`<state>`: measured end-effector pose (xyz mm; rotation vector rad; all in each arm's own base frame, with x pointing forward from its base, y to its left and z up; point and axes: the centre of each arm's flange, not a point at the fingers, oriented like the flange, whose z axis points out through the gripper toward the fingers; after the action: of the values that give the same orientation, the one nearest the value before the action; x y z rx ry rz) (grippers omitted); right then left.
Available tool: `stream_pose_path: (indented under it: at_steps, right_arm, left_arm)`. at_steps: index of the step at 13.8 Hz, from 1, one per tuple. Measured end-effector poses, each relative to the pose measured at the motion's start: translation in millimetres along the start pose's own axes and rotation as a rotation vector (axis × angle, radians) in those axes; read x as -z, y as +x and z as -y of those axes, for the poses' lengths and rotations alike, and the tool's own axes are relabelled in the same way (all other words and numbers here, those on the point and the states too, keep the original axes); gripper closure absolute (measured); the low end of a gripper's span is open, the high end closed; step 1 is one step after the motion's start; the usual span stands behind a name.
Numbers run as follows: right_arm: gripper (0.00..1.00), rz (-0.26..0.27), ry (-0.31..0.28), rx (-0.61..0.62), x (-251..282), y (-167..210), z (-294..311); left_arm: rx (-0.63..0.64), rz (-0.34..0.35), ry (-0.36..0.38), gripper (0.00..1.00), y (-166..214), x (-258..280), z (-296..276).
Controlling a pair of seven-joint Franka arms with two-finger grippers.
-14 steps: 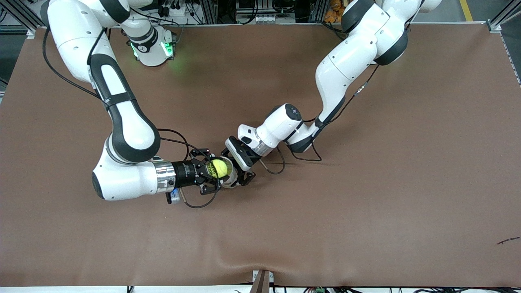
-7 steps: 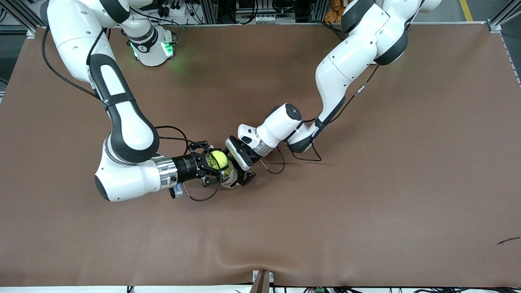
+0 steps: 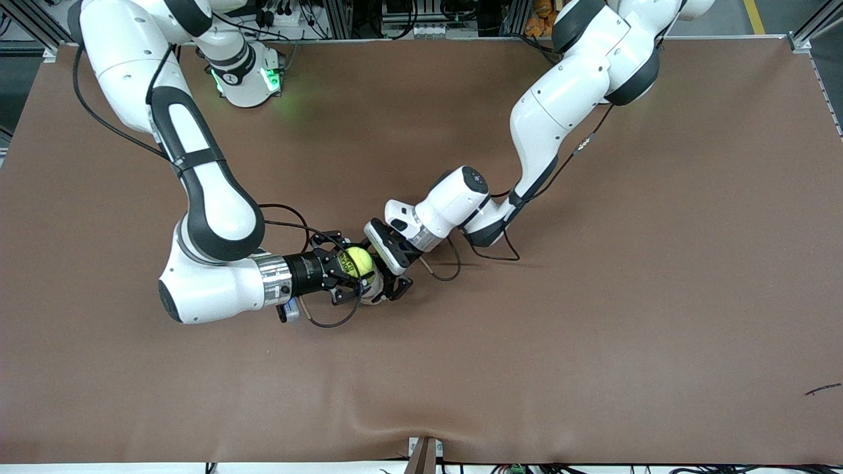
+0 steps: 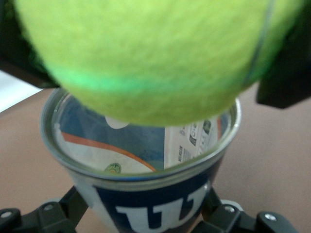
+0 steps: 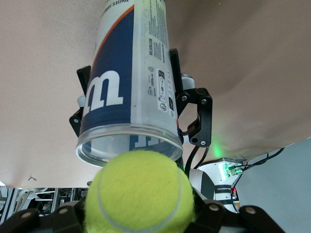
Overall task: Insert tennis ball vertically with right arm
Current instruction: 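Push the ball into the tube opening and open the right gripper, then withdraw the right gripper while the left gripper sets the tube down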
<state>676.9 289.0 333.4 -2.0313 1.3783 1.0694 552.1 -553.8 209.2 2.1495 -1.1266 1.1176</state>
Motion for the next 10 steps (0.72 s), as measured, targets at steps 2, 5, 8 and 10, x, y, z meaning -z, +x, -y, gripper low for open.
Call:
stream_pose_path:
  at_steps: [2, 5, 8, 10]
  right_arm:
    - [0.11, -0.001, 0.002, 0.0, 0, 0, 0]
    - [0.0, -0.001, 0.002, 0.0, 0, 0, 0]
    - [0.0, -0.01, 0.009, 0.001, 5, 1, 1]
    - [0.0, -0.083, 0.001, 0.021, 19, 6, -1]
  left_arm:
    - [-0.01, -0.001, -0.001, 0.03, 0, 0, -1]
    - [-0.016, -0.002, -0.001, 0.03, 0, 0, -1]
    - [-0.016, -0.001, 0.0, 0.0, 0, 0, 0]
    - [-0.016, 0.0, 0.001, 0.0, -1, 0, 1]
